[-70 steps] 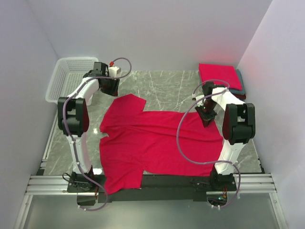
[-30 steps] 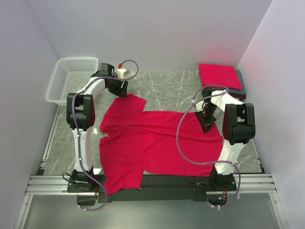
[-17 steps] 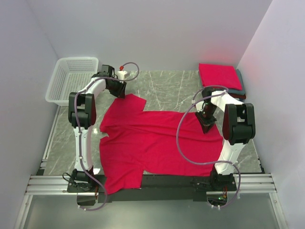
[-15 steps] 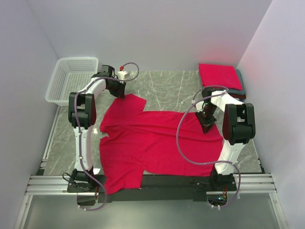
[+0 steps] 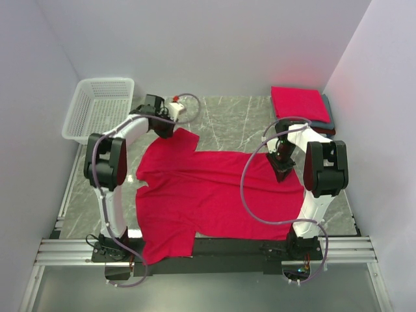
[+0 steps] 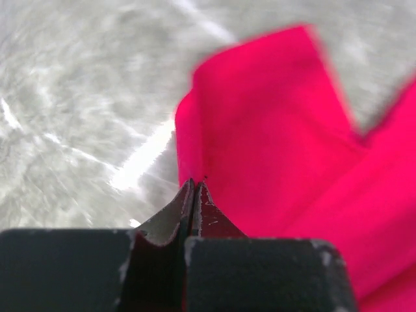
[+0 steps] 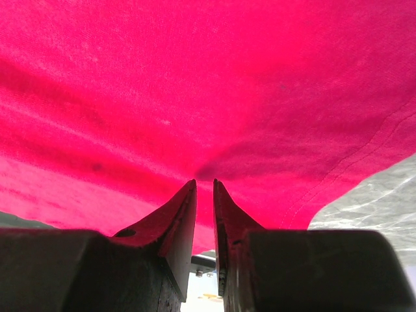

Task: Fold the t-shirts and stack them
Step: Flatten the tshirt out

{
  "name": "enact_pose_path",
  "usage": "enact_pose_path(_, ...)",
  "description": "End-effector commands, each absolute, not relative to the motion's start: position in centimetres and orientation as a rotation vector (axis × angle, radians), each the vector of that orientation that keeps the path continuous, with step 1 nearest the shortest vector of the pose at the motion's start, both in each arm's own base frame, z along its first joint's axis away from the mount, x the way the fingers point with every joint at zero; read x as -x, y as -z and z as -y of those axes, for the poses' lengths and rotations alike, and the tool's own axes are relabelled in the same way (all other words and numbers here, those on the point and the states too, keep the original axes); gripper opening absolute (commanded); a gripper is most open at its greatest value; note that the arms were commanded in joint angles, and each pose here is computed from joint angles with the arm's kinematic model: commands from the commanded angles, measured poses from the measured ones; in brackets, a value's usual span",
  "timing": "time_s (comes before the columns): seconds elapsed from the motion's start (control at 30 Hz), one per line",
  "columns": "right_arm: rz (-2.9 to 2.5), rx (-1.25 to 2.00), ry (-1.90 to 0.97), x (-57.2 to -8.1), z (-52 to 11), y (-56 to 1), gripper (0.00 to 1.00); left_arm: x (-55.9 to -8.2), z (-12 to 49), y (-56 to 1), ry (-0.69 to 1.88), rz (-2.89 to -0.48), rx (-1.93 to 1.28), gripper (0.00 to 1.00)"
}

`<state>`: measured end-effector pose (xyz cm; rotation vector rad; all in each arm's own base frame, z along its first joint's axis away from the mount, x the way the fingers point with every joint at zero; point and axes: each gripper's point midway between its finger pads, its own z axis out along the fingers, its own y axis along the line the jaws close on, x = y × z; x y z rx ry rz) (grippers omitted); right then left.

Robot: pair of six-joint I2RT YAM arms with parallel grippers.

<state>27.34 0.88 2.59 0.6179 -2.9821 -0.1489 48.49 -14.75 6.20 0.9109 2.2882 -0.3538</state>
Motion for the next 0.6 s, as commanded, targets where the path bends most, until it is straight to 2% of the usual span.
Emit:
enact_pose_path(0.0,3.005,-0.615,0.148,-27.3,-0.7,-3.0,0.24,-47.6,17.6,-10.9,0.156,-2.054,-1.078,0.00)
enact_pose_path(0.07,3.005,-0.615,0.146,-27.3,-0.7,-2.9,0.24,-44.9,18.9,-9.6,0.101,-2.025,-1.176,0.04)
enact_pose_path(0.17,3.001,-0.619,0.142,-27.3,-0.6,-2.8,0.24,-40.8,19.6,-7.5,0.097,-2.018,-1.367,0.24)
enact_pose_path(0.2,2.998,-0.618,0.143,-27.3,-0.6,-2.8,0.24,-39.6,20.0,-7.1,0.139,-1.997,-1.444,0.36)
enact_pose_path(0.27,3.000,-0.618,0.152,-27.4,-0.7,-2.8,0.24,-37.4,19.9,-7.1,0.208,-2.007,-1.504,0.43)
enact_pose_path(0.37,2.997,-0.614,0.164,-27.4,-0.9,-2.8,0.24,-37.3,19.6,-8.5,0.276,-2.007,-1.472,0.45)
enact_pose_path(0.43,3.004,-0.608,0.182,-27.6,-1.1,-2.9,0.24,-39.0,19.7,-10.3,0.320,-2.024,-1.361,0.47)
enact_pose_path(0.53,3.005,-0.603,0.191,-27.8,-1.2,-2.9,0.24,-41.3,19.2,-11.0,0.433,-2.128,-1.197,0.47)
enact_pose_path(0.57,3.004,-0.603,0.191,-27.8,-1.2,-2.9,0.24,-41.9,18.7,-9.7,0.478,-2.207,-1.122,0.47)
